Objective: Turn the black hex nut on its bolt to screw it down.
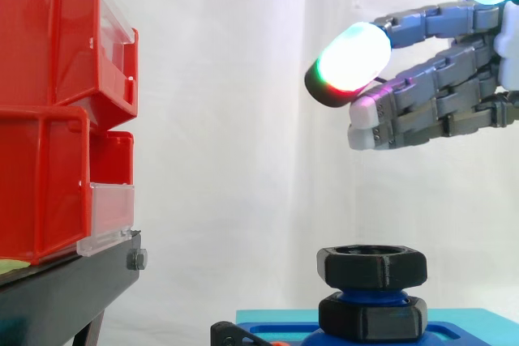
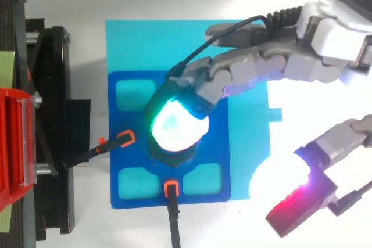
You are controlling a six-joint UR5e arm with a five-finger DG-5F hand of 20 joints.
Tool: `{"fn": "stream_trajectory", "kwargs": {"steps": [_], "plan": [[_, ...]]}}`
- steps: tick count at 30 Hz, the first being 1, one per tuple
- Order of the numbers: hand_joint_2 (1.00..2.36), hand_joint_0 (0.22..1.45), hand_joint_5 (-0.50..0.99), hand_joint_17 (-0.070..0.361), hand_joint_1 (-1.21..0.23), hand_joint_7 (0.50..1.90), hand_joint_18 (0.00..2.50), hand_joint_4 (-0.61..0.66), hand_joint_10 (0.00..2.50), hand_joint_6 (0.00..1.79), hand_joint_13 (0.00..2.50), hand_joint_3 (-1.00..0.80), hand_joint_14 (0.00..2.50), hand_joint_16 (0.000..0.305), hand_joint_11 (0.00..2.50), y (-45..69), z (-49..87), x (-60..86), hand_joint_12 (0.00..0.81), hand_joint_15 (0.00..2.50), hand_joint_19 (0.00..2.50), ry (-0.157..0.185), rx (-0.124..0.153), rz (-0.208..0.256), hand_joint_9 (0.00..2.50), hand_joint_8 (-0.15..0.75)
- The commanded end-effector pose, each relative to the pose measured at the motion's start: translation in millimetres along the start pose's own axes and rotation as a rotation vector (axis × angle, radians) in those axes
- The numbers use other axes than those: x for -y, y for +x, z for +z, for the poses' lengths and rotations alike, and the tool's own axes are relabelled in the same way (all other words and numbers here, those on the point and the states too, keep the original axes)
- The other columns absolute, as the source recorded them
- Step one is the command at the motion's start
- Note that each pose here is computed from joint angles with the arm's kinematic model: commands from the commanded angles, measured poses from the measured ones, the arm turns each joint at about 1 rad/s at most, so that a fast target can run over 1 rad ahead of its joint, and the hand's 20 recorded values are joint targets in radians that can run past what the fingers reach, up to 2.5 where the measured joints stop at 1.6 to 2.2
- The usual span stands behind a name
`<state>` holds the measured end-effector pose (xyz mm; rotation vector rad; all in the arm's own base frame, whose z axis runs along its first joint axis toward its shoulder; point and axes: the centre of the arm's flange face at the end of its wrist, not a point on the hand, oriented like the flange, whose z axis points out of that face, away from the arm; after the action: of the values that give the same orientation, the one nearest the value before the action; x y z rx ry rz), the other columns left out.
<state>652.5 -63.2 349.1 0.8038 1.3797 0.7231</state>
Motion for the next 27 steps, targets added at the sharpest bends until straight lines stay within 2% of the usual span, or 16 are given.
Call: {"fn": "stream_trajectory", "kwargs": {"steps": [1,2,3,5,6,8,11,12,13,14,17,20,22,24,26,27], "plan": [[1.0,0.48,-0.18,0.016,-0.53,0.65,0.1,0.04,0.0,0.5,0.43,-0.5,0.0,0.007,0.0,3.3,4.5,-5.7,0.141,0.0,0.0,-0.025,0.026,-0.076,0.6,0.19],[1.0,0.48,-0.18,0.016,-0.53,0.65,0.1,0.04,0.0,0.5,0.42,-0.5,0.0,0.007,0.0,3.7,4.8,-6.4,0.142,0.0,0.0,-0.026,0.029,-0.088,0.6,0.192],[1.0,0.48,-0.18,0.016,-0.53,0.65,0.1,0.05,0.0,0.5,0.42,-0.5,0.0,0.007,0.0,8.9,7.7,-2.7,0.142,0.0,0.0,-0.02,0.037,-0.124,0.6,0.193],[1.0,0.48,-0.18,0.016,-0.53,0.65,0.1,0.05,0.0,0.5,0.42,-0.5,0.0,0.007,0.0,11.9,9.6,0.0,0.143,0.0,0.0,-0.016,0.037,-0.137,0.61,0.192],[1.0,0.48,-0.18,0.016,-0.53,0.65,0.1,0.05,0.0,0.5,0.42,-0.5,0.0,0.007,0.0,13.9,12.2,-0.4,0.143,0.0,0.0,-0.015,0.043,-0.162,0.61,0.192],[1.0,0.48,-0.17,0.017,-0.52,0.66,0.1,0.05,0.0,0.5,0.42,-0.5,0.0,0.007,0.0,19.3,14.5,3.3,0.144,0.0,0.0,-0.011,0.038,-0.172,0.61,0.195],[1.0,0.48,-0.17,0.018,-0.52,0.66,0.11,0.06,0.0,0.5,0.43,-0.5,0.0,0.008,0.0,25.6,19.2,-0.2,0.147,0.0,0.0,-0.01,0.029,-0.201,0.61,0.195],[1.0,0.48,-0.17,0.018,-0.52,0.66,0.11,0.06,0.0,0.5,0.43,-0.5,0.0,0.008,0.0,30.1,24.9,0.5,0.147,0.0,0.0,0.002,0.029,-0.235,0.61,0.197],[1.0,0.48,-0.17,0.018,-0.52,0.66,0.11,0.06,0.0,0.5,0.43,-0.5,0.0,0.008,0.0,31.0,27.4,1.5,0.147,0.0,0.0,0.008,0.029,-0.249,0.61,0.197],[1.0,0.48,-0.17,0.019,-0.52,0.66,0.11,0.06,0.0,0.5,0.43,-0.5,0.0,0.008,0.0,37.1,35.8,8.6,0.148,0.0,0.0,0.034,0.02,-0.269,0.62,0.197],[1.0,0.48,-0.17,0.019,-0.52,0.67,0.11,0.06,0.0,0.5,0.43,-0.5,0.0,0.009,0.0,41.0,45.6,11.4,0.15,0.0,0.0,0.058,-0.005,-0.298,0.62,0.198],[1.0,0.48,-0.17,0.02,-0.52,0.67,0.11,0.06,0.0,0.5,0.44,-0.5,0.0,0.009,0.0,41.1,47.2,5.5,0.152,0.0,0.0,0.056,-0.017,-0.309,0.62,0.2],[1.0,0.48,-0.17,0.02,-0.52,0.67,0.12,0.06,0.0,0.5,0.44,-0.5,0.0,0.009,0.0,40.1,48.2,3.6,0.153,0.0,0.0,0.052,-0.015,-0.326,0.62,0.199],[1.0,0.48,-0.17,0.02,-0.52,0.67,0.12,0.06,0.0,0.5,0.44,-0.5,0.0,0.009,0.0,40.9,48.3,2.9,0.153,0.0,0.0,0.05,-0.015,-0.35,0.62,0.198],[1.0,0.48,-0.17,0.021,-0.52,0.67,0.12,0.06,0.0,0.5,0.44,-0.5,0.0,0.009,0.0,45.9,50.6,3.6,0.155,0.0,0.0,0.04,-0.012,-0.404,0.62,0.201],[1.0,0.48,-0.17,0.02,-0.52,0.67,0.12,0.06,0.0,0.5,0.44,-0.5,0.0,0.009,0.0,46.0,51.8,3.2,0.155,0.0,0.0,0.036,-0.007,-0.411,0.62,0.199]]}}
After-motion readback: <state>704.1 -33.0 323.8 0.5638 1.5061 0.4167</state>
